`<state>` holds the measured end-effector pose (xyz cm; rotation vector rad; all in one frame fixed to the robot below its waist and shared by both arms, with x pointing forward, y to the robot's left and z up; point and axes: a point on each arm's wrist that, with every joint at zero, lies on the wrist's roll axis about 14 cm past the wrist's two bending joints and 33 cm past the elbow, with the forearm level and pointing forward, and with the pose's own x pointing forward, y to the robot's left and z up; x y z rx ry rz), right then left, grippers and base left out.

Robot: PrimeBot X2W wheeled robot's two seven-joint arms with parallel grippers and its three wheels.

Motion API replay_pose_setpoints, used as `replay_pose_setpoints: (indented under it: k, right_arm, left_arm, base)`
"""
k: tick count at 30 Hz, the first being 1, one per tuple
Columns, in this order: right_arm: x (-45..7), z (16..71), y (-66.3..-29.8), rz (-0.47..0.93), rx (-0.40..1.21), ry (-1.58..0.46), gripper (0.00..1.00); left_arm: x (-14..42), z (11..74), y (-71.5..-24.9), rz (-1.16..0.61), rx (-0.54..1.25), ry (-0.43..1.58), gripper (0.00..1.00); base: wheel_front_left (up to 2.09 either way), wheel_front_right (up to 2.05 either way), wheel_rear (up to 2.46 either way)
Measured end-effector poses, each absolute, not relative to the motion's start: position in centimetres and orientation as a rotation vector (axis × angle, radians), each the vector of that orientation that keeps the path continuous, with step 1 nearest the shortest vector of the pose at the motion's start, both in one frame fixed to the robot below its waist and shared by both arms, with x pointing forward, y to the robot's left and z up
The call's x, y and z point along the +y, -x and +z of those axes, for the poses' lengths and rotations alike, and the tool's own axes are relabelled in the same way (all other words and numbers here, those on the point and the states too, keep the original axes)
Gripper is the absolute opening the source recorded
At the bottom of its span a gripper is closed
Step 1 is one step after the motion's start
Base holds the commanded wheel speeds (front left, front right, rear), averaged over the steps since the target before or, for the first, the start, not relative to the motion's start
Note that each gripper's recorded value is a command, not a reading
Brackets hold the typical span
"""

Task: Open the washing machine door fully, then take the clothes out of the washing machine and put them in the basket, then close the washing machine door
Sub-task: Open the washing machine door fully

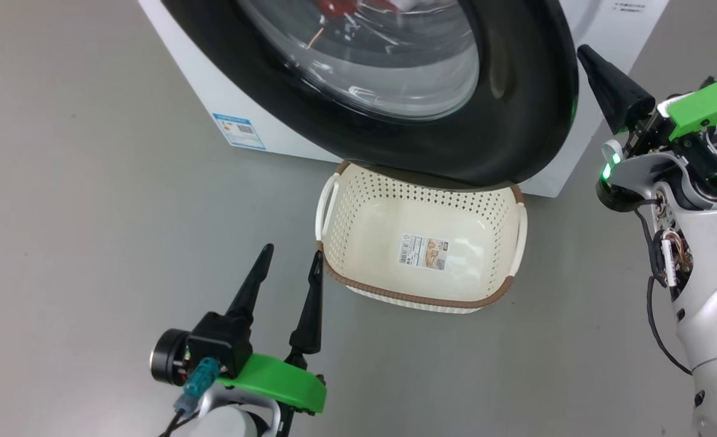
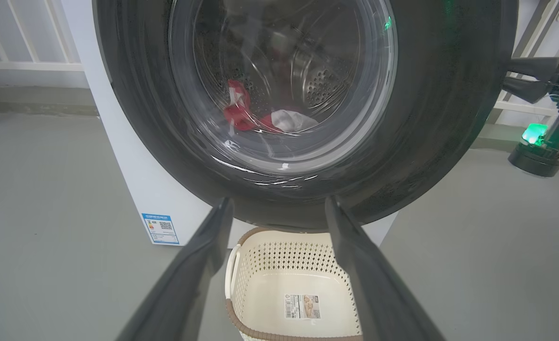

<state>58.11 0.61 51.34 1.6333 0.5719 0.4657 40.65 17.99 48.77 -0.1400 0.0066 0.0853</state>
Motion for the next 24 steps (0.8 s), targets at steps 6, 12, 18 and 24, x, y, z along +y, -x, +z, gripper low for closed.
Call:
replay_pose_setpoints:
  k: [6,12,18,24]
  right_arm:
    - [2.2,51.5,-57.9,0.520,0.628,-1.627,0.00]
    - [2.7,51.6,-57.2,0.564,0.677,-1.631,0.00]
    - [3.1,52.1,-56.0,0.640,0.738,-1.621,0.00]
    - [3.5,52.1,-54.2,0.696,0.789,-1.604,0.00]
  left_arm:
    - [18.4,48.8,-40.4,0.104,0.009,0.140,1.00]
    - [18.4,49.0,-40.3,0.103,0.004,0.148,1.00]
    - [18.1,49.3,-40.3,0.093,-0.007,0.151,1.00]
    - [17.8,49.7,-40.3,0.084,-0.017,0.153,1.00]
  base:
    - [0.00,0.00,0.00]
    - [0.00,0.00,0.00]
    - [0.00,0.00,0.00]
    - [0.00,0.00,0.00]
